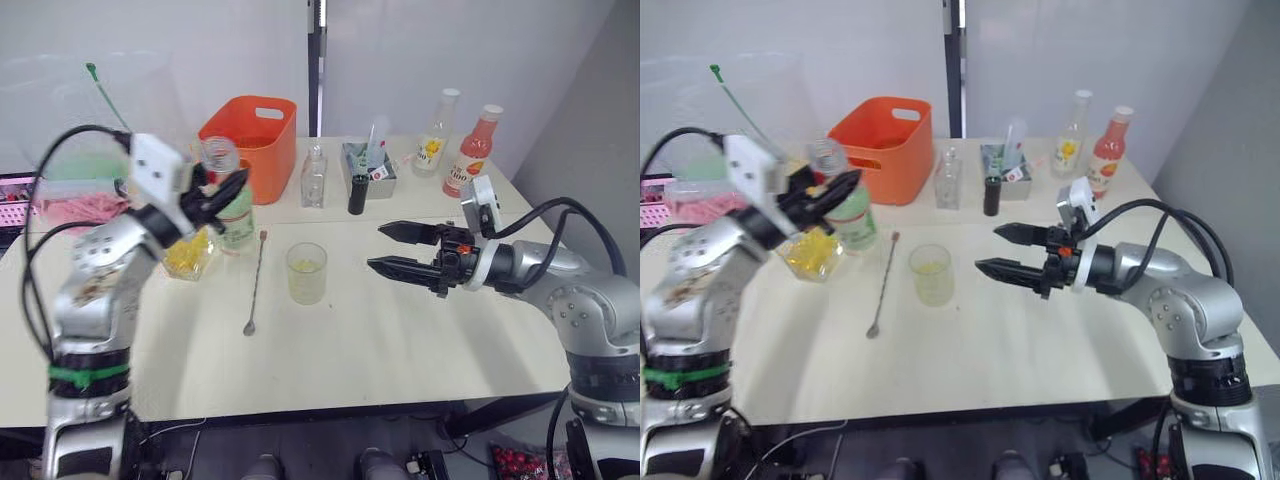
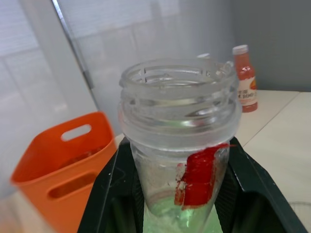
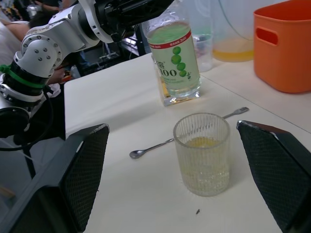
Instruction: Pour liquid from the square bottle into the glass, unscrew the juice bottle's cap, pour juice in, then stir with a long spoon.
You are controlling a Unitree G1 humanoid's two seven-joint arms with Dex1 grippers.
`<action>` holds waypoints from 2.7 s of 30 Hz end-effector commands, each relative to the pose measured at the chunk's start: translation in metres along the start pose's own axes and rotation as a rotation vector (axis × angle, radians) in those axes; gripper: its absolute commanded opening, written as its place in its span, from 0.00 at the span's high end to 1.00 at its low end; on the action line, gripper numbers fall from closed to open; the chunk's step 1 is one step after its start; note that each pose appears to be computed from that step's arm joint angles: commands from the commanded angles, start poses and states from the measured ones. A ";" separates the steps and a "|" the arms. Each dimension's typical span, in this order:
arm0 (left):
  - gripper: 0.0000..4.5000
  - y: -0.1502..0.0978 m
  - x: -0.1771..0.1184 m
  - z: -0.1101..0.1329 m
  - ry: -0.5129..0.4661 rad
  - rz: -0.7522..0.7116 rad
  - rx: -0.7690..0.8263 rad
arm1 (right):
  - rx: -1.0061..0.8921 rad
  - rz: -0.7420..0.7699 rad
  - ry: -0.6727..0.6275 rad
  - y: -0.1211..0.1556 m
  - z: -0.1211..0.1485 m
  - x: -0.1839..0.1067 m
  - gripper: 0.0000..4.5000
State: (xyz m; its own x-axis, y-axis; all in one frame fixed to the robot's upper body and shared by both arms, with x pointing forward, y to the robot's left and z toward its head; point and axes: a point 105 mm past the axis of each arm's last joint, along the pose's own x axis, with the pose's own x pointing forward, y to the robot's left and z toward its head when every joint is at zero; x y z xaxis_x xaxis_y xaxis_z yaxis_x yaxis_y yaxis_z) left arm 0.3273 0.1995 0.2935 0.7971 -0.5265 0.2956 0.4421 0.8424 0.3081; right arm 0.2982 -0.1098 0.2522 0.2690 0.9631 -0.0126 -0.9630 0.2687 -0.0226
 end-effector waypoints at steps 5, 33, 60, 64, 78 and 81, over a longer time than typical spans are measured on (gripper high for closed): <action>0.70 -0.004 -0.073 0.027 -0.009 0.023 -0.041 | -0.083 0.129 0.067 0.005 0.001 0.005 0.01; 0.70 0.153 -0.106 -0.030 0.139 0.537 -0.080 | -0.059 0.182 0.020 0.039 -0.008 0.005 0.01; 0.60 0.183 -0.065 -0.081 0.216 0.597 -0.092 | -0.091 0.027 0.042 0.043 0.001 -0.006 0.00; 0.29 0.186 -0.069 -0.076 0.209 0.597 -0.090 | -0.079 0.031 0.048 0.042 -0.001 -0.004 0.00; 0.01 0.192 -0.059 -0.026 0.002 0.561 -0.054 | -0.074 0.050 0.061 0.038 -0.002 -0.002 0.00; 0.01 0.193 -0.056 0.015 -0.137 0.521 -0.005 | -0.077 0.064 0.059 0.039 -0.001 -0.002 0.00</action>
State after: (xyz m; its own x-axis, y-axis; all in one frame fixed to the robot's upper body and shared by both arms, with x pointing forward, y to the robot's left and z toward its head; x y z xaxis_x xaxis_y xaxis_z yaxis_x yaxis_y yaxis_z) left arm 0.3837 0.3872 0.2939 0.9337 -0.0203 0.3575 0.0114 0.9996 0.0270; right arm 0.2641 -0.1022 0.2391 0.2319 0.9686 -0.0893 -0.9725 0.2288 -0.0441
